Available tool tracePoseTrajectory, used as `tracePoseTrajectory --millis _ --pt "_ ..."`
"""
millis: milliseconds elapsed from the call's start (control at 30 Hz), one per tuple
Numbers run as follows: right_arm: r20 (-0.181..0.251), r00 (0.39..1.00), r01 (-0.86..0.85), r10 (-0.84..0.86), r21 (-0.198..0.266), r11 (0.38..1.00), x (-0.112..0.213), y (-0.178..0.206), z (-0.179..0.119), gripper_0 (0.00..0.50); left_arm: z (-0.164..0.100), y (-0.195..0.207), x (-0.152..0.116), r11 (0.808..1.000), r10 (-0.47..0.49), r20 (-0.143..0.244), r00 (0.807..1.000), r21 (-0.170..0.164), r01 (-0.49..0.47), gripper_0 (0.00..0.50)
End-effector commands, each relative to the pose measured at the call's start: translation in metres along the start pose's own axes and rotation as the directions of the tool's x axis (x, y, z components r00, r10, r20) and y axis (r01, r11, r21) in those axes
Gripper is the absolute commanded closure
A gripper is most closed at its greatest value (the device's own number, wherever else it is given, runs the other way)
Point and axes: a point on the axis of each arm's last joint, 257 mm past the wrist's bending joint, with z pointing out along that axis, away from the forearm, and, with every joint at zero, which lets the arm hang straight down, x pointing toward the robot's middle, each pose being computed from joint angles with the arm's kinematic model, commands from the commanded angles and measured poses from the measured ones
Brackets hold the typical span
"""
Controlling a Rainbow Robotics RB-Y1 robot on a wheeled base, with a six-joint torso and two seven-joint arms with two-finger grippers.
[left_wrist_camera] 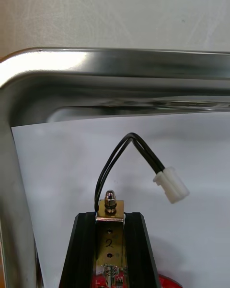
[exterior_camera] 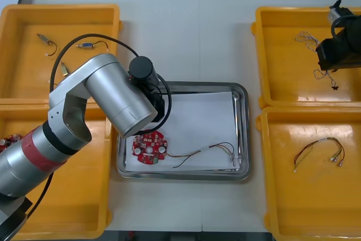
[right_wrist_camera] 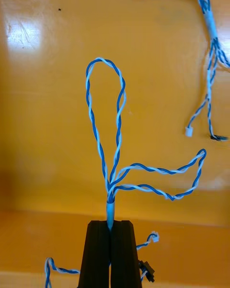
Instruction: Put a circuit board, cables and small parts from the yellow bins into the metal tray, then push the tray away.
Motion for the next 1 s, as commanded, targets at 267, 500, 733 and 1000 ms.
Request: tracePoseTrajectory --millis 267,500,733,1000 --pt "0.035 0.996 0.074 -0.076 0.051 0.996 -0.006 -0.026 -0.07 0.5 0.011 -0.009 -0.005 1.0 0.009 0.023 1.0 0.02 -0.009 0.5" --pt "0.092 0.986 0.133 -0.142 0.096 0.987 -0.005 -0.03 -0.083 0.5 0.016 -0.013 -0.005 1.0 0.014 0.031 0.999 0.026 -0.015 0.5" --pt "0.112 0.955 0.263 -0.276 0.116 0.958 0.009 -0.019 -0.084 0.5 0.015 -0.014 -0.006 0.999 0.013 0.032 0.999 0.028 -0.014 0.5" --pt "0.125 0.871 0.469 -0.476 0.082 0.879 0.018 0.008 -0.082 0.5 0.015 -0.014 -0.005 0.999 0.011 0.03 0.999 0.03 -0.012 0.204"
